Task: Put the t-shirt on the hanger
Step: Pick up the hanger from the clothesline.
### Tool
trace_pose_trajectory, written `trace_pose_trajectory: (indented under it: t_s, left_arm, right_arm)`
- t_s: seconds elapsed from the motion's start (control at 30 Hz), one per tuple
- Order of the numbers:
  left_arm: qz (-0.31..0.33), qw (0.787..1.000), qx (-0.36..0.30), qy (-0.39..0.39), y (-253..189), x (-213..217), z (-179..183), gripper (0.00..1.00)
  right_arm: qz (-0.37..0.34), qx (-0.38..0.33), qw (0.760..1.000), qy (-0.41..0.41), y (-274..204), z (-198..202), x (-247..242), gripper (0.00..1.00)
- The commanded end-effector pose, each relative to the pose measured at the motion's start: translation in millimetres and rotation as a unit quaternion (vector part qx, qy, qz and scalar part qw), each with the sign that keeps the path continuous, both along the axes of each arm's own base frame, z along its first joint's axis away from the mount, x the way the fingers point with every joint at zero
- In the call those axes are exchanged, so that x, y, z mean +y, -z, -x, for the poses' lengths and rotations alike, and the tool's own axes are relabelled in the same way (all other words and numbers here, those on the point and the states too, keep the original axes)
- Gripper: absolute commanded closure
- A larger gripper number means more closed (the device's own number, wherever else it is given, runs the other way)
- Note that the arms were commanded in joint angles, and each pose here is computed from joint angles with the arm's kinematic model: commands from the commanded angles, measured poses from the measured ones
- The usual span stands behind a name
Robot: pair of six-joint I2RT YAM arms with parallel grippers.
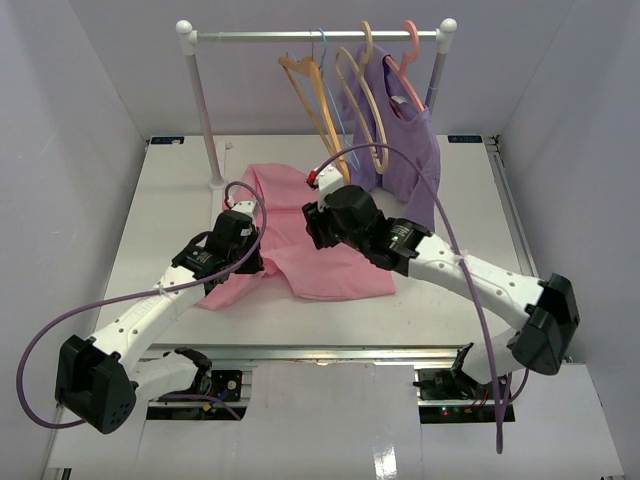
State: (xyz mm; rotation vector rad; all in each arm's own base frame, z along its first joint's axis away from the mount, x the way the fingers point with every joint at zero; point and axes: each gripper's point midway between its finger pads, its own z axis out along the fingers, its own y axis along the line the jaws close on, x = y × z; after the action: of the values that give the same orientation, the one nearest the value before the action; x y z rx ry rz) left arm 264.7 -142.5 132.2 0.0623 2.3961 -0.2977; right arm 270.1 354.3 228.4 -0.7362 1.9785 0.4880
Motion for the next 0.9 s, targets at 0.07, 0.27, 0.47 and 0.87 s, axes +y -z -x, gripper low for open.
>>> trace_pose_trajectory:
  t_s: [0.07, 0.27, 0.47, 0.87]
  left_arm:
    - [0.024, 0.999, -0.029, 0.018, -18, -5, 2, 1.00]
    - [0.029, 0.999, -0.034, 0.026, -21, -6, 4, 1.00]
    - [0.028, 0.999, -0.034, 0.032, -19, -6, 6, 1.00]
    - [0.036, 0.998, -0.037, 0.039, -20, -7, 11, 1.00]
  right_arm:
    - [-0.028, -0.139, 0.987, 0.077, -122, -23, -46, 0.50]
    - [-0.041, -0.161, 0.979, 0.115, -167, -67, -74, 0.51]
    - [0.006, -0.213, 0.967, 0.137, -193, -95, -94, 0.52]
    - [0.017, -0.255, 0.958, 0.133, -213, -132, -112, 0.50]
